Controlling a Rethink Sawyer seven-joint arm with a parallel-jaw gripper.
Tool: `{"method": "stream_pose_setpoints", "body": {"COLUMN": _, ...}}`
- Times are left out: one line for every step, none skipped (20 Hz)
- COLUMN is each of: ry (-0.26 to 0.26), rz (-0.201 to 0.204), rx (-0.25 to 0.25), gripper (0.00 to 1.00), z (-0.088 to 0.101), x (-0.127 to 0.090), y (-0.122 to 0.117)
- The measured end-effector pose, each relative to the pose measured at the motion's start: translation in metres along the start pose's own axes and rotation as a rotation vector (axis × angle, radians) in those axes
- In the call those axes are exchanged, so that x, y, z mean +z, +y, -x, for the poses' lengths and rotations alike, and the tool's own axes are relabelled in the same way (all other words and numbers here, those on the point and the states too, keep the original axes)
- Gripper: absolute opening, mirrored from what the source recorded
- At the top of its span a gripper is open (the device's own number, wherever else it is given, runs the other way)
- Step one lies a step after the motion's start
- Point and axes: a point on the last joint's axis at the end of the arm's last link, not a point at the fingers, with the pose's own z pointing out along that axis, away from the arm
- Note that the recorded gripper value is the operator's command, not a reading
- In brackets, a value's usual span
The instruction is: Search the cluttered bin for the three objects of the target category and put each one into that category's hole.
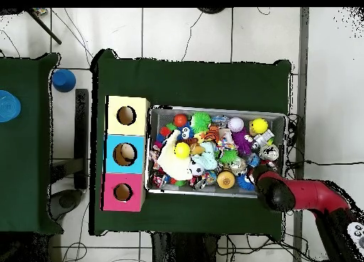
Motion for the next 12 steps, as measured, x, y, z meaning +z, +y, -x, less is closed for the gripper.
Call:
{"method": "stream_pose_setpoints", "body": {"ry": 0.001, "rz": 0.001, "rx": 0.001, "gripper": 0.00, "z": 0.0002, "x": 0.0000, "y": 0.0003}}
{"method": "stream_pose_setpoints", "body": {"ry": 0.002, "rz": 0.001, "rx": 0.001, "gripper": 0.00, "z": 0.0003, "x": 0.0000, "y": 0.0003}}
{"method": "stream_pose_setpoints", "body": {"ry": 0.003, "rz": 0.001, "rx": 0.002, "gripper": 0.00, "z": 0.0003, "x": 0.0000, "y": 0.0004}}
{"method": "stream_pose_setpoints", "body": {"ry": 0.003, "rz": 0.001, "rx": 0.003, "gripper": 0.00, "z": 0.0005, "x": -0.0001, "y": 0.0004}}
{"method": "stream_pose_setpoints", "body": {"ry": 0.003, "rz": 0.001, "rx": 0.005, "gripper": 0.00, "z": 0.0006, "x": -0.0001, "y": 0.0004}}
{"method": "stream_pose_setpoints", "body": {"ry": 0.004, "rz": 0.002, "rx": 0.007, "gripper": 0.00, "z": 0.0007, "x": -0.0001, "y": 0.0003}}
{"method": "stream_pose_setpoints", "body": {"ry": 0.004, "rz": 0.002, "rx": 0.008, "gripper": 0.00, "z": 0.0006, "x": -0.0002, "y": 0.0003}}
{"method": "stream_pose_setpoints", "body": {"ry": 0.004, "rz": 0.003, "rx": 0.010, "gripper": 0.00, "z": 0.0004, "x": -0.0002, "y": 0.0003}}
{"method": "stream_pose_setpoints", "body": {"ry": 0.004, "rz": 0.003, "rx": 0.012, "gripper": 0.00, "z": 0.0004, "x": -0.0003, "y": 0.0002}}
{"method": "stream_pose_setpoints", "body": {"ry": 0.005, "rz": 0.004, "rx": 0.014, "gripper": 0.00, "z": 0.0005, "x": -0.0004, "y": 0.0001}}
{"method": "stream_pose_setpoints", "body": {"ry": 0.005, "rz": 0.004, "rx": 0.016, "gripper": 0.00, "z": 0.0007, "x": -0.0005, "y": 0.0001}}
{"method": "stream_pose_setpoints", "body": {"ry": 0.005, "rz": 0.006, "rx": 0.020, "gripper": 0.00, "z": 0.0009, "x": -0.0006, "y": 0.0002}}
